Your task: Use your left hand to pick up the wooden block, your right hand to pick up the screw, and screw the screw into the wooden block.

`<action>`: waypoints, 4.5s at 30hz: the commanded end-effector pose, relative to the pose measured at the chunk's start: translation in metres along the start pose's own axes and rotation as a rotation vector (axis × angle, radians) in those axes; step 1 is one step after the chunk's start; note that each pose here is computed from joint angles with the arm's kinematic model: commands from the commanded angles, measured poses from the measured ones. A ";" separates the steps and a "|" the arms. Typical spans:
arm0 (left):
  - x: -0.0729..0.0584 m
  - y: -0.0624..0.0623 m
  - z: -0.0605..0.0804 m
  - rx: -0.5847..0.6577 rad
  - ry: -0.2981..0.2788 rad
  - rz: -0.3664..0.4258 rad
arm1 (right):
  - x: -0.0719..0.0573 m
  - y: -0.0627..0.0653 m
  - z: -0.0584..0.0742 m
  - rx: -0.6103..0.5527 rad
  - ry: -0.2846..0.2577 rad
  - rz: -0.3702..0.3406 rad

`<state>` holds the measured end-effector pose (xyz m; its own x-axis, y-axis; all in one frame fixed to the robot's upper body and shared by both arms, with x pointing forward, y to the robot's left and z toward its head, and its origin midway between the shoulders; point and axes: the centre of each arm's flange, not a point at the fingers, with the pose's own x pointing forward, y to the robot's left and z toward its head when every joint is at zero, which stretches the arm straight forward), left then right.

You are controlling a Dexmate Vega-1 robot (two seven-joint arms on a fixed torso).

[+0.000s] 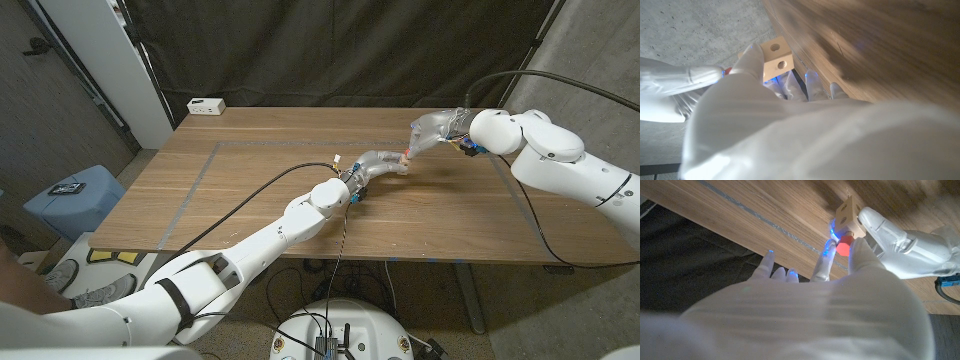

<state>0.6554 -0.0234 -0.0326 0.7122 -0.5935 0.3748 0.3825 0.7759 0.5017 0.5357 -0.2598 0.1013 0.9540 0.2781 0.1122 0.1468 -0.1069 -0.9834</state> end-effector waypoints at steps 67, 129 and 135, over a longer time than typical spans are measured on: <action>-0.001 0.001 0.000 -0.010 -0.005 0.001 | 0.010 0.019 0.010 0.052 0.085 -0.159; -0.003 0.005 0.004 -0.073 -0.030 0.007 | -0.026 0.019 -0.019 0.299 0.167 -0.318; -0.003 0.005 0.006 -0.087 -0.036 0.005 | -0.027 0.024 -0.022 0.382 0.161 -0.352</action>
<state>0.6534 -0.0180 -0.0300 0.7018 -0.5906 0.3983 0.4148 0.7934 0.4455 0.5207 -0.2838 0.0850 0.9122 0.1025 0.3967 0.3708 0.2059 -0.9056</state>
